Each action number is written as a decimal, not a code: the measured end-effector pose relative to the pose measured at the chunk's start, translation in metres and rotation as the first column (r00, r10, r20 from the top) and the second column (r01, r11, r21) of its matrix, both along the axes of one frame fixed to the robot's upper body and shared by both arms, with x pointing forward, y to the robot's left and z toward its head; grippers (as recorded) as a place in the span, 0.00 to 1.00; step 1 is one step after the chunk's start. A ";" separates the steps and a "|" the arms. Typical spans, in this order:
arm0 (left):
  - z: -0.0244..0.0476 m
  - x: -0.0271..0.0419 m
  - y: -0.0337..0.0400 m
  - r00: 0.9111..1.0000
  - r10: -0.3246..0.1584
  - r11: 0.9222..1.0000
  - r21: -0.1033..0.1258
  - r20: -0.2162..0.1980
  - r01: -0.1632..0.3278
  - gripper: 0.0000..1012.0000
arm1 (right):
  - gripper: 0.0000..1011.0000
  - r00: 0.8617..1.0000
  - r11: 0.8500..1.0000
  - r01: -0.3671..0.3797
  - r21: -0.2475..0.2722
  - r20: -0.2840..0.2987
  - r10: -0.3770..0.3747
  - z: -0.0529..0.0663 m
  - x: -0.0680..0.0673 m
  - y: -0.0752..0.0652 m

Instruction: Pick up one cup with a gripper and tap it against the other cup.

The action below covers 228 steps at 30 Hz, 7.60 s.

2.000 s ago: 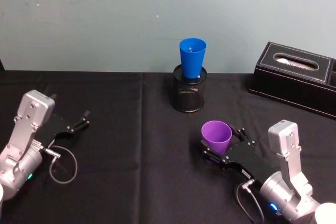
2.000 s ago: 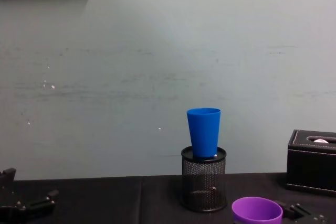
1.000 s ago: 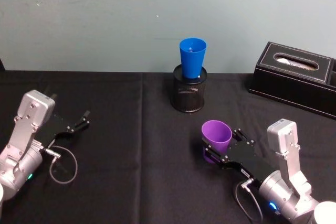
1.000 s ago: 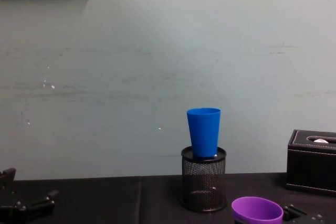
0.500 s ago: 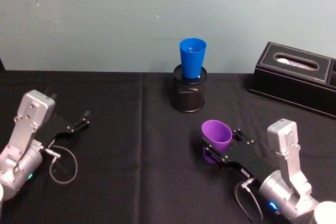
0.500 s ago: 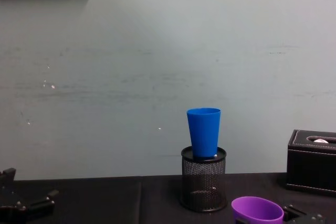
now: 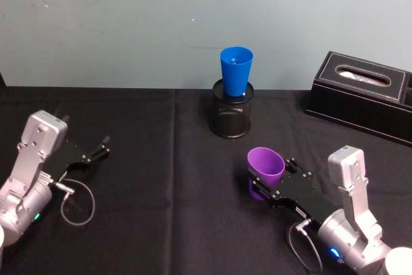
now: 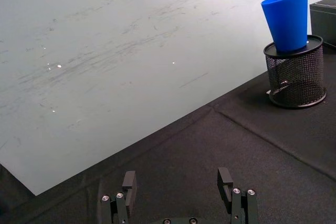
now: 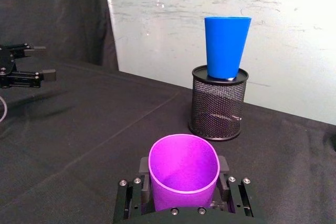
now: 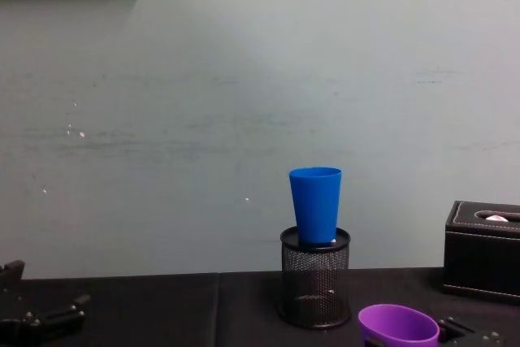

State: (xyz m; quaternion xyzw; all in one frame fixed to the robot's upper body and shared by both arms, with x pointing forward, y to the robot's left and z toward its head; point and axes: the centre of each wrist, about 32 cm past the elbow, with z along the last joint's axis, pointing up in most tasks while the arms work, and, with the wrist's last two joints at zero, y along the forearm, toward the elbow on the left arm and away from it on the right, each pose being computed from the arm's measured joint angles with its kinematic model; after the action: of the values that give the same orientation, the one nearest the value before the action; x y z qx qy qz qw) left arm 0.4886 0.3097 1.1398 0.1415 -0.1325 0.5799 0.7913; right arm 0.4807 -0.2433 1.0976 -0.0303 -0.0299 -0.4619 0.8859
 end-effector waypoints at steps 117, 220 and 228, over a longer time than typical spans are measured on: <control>0.0000 0.0000 0.0000 1.000 0.000 1.000 0.000 0.000 0.000 1.00 | 0.72 0.983 0.992 0.038 0.123 0.174 -0.059 0.065 0.104 0.028; 0.0000 0.0000 0.0000 1.000 0.000 1.000 0.000 0.000 0.000 1.00 | 0.72 0.993 0.997 0.004 0.079 0.113 -0.013 0.076 0.065 0.000; 0.0000 0.0000 0.0000 1.000 0.000 1.000 0.000 0.000 0.000 1.00 | 0.72 0.996 0.997 0.005 0.081 0.087 -0.013 0.073 0.051 -0.007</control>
State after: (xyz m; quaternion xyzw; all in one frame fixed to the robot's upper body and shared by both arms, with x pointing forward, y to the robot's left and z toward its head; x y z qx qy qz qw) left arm 0.4886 0.3097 1.1398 0.1415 -0.1325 0.5800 0.7912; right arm 0.5315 -0.2498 1.1705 0.0255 -0.0498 -0.4676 0.8822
